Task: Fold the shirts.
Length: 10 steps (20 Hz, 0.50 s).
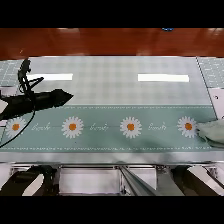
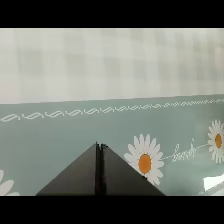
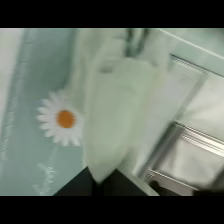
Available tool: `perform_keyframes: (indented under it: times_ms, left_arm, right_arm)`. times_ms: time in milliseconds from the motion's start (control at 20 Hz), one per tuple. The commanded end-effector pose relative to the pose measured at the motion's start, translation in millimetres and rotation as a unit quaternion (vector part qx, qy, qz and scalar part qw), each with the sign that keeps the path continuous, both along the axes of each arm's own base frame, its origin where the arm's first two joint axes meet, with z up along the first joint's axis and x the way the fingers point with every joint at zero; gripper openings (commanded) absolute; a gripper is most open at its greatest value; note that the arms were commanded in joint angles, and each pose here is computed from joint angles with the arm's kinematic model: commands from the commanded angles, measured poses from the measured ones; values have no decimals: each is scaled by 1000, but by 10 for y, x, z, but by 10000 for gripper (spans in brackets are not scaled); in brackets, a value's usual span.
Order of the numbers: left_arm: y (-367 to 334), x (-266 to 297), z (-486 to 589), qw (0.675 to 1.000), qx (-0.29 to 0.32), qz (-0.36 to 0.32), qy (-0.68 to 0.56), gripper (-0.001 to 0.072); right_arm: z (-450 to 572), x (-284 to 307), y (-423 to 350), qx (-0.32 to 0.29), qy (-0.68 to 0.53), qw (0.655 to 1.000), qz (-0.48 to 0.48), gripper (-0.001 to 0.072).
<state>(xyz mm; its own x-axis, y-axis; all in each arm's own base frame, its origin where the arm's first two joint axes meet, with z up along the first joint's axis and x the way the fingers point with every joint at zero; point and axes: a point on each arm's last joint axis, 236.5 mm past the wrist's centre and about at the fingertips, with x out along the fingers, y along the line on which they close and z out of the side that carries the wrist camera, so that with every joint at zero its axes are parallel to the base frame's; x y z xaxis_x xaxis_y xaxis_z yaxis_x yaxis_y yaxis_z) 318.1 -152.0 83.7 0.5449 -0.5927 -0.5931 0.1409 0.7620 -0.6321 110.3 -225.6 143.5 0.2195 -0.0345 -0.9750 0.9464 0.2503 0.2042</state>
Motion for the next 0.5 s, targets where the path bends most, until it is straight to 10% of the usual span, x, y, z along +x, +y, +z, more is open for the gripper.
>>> perform_keyframes:
  times_ms: [0,50,150,450]
  left_arm:
    - [37,78,35,1000,1,13,-14,17]
    - [44,93,42,1000,1,16,-17,18]
    - [55,111,51,1000,2,19,-21,17]
    - [98,400,215,998,19,21,-60,17]
  right_arm:
    - [-220,-741,49,-1,120,990,-73,20]
    - [-258,-841,75,2,140,987,-80,70]
    - [-344,-942,127,13,163,983,-82,413]
    - [-363,-769,165,23,128,987,-90,384]
